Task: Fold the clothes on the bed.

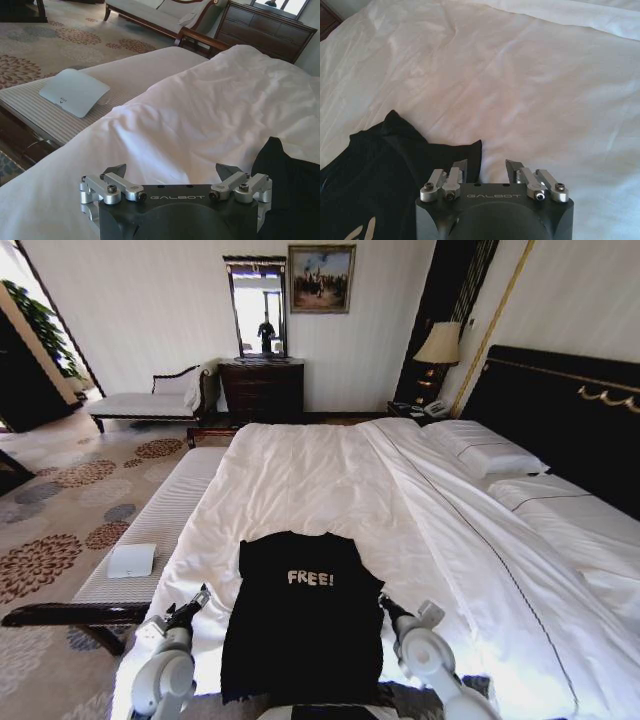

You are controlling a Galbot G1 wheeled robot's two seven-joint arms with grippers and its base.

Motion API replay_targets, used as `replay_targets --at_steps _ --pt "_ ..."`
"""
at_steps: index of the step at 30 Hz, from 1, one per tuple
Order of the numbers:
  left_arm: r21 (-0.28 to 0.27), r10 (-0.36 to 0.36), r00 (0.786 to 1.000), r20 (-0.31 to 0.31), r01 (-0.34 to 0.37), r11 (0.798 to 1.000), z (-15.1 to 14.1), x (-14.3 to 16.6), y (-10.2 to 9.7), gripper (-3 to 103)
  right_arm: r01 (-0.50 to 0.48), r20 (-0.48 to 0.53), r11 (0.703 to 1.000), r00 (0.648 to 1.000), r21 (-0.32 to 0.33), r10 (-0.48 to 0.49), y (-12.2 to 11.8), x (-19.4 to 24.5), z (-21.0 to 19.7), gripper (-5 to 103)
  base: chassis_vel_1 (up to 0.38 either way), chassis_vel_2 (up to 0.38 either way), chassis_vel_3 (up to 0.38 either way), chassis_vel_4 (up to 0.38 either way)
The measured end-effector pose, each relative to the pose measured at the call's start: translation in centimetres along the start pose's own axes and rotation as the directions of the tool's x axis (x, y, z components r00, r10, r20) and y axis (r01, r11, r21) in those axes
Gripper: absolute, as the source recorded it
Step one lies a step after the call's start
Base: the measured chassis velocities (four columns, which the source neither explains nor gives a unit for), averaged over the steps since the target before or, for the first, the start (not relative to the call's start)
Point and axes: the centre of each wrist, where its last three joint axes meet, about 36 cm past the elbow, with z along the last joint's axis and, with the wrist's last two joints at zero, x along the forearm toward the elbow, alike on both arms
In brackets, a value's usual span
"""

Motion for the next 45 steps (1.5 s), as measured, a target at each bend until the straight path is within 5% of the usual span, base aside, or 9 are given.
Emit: replay_targets --at_steps 14,21,23,25,38,45 --pt "-0.006 -0.011 1.0 0.0 0.011 1.0 0.0 0.3 0.3 100 0.072 -0.067 0.997 0.995 -0.028 -0.074 0.5 -3.3 -2.0 94 0.0 0.0 0.0 0.0" --pt "-0.006 -0.016 1.0 0.003 0.016 1.0 0.1 0.4 0.3 100 0.074 -0.067 0.997 0.995 -0.025 -0.076 0.6 -4.4 -2.1 74 0.0 0.0 0.0 0.0" --pt "-0.005 -0.014 1.0 0.005 0.014 1.0 0.1 0.3 0.2 100 0.072 -0.07 0.997 0.995 -0.021 -0.074 0.7 -4.7 -1.9 58 0.0 0.0 0.0 0.0" --pt "-0.005 -0.013 1.0 0.006 0.013 1.0 0.1 0.3 0.1 100 0.072 -0.071 0.997 0.995 -0.02 -0.073 0.7 -4.8 -1.8 58 0.0 0.0 0.0 0.0" --pt "-0.009 -0.013 1.0 0.011 0.013 1.0 0.0 0.2 0.1 100 0.055 -0.047 0.999 0.997 0.0 -0.054 0.3 -5.8 -1.6 7 0.0 0.0 0.0 0.0" --pt "-0.011 -0.014 1.0 0.011 0.014 1.0 0.0 0.0 0.1 100 0.048 -0.031 0.999 0.998 0.013 -0.047 0.2 -6.3 -1.7 3 0.0 0.0 0.0 0.0"
